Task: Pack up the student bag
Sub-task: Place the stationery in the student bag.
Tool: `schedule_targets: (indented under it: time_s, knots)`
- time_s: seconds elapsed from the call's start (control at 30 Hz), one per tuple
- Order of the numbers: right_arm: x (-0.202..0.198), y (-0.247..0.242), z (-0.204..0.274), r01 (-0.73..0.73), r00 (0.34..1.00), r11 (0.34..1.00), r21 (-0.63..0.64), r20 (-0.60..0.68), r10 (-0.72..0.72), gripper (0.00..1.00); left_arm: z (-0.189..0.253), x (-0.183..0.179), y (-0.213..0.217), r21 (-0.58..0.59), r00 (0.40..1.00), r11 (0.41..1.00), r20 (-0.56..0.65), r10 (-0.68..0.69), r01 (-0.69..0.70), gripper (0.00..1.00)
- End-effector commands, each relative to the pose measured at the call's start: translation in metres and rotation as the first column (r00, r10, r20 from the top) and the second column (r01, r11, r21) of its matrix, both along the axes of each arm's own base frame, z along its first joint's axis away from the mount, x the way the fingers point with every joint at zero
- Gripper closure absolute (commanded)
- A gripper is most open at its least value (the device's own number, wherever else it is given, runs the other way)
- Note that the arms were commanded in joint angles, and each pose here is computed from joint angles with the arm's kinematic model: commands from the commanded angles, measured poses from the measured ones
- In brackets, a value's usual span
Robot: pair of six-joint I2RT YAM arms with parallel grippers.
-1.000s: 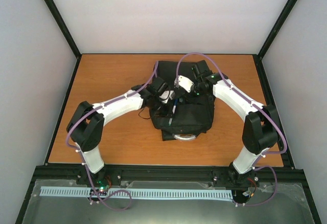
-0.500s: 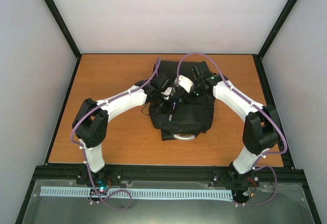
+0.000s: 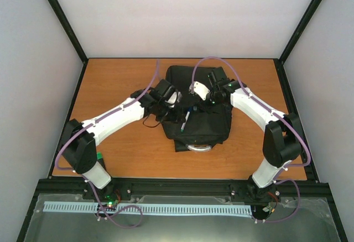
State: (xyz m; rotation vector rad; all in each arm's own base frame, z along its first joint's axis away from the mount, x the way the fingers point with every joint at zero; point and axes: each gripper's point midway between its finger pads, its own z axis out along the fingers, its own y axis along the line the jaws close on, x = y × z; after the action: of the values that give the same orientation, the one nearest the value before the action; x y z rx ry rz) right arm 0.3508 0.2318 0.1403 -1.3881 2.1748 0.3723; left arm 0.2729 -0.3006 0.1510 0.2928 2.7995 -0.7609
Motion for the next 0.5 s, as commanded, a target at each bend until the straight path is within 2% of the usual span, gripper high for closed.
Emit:
schedule_targets:
  time_s: [0.0, 0.23, 0.33, 0.47]
  knots:
    - [-0.006, 0.006, 0.008, -0.005, 1.000, 0.999, 0.042, -0.005, 0.005, 0.97, -0.001, -0.020, 0.011, 0.007, 1.000, 1.000, -0.012, -0.028, 0.028, 0.47]
    - [-0.007, 0.006, 0.008, 0.000, 1.000, 0.999, 0.047, -0.009, 0.000, 0.97, -0.016, -0.049, 0.007, 0.042, 0.996, 0.996, -0.035, -0.083, 0.084, 0.59]
    - [-0.007, 0.006, 0.008, 0.000, 1.000, 0.999, 0.048, -0.010, 0.000, 0.97, -0.027, -0.050, 0.006, 0.063, 0.995, 0.994, -0.046, -0.084, 0.087, 0.59]
    - [-0.008, 0.006, 0.007, 0.001, 1.000, 0.999, 0.047, -0.012, -0.001, 0.97, -0.029, -0.047, -0.003, 0.048, 0.995, 0.994, -0.043, -0.094, 0.096, 0.66]
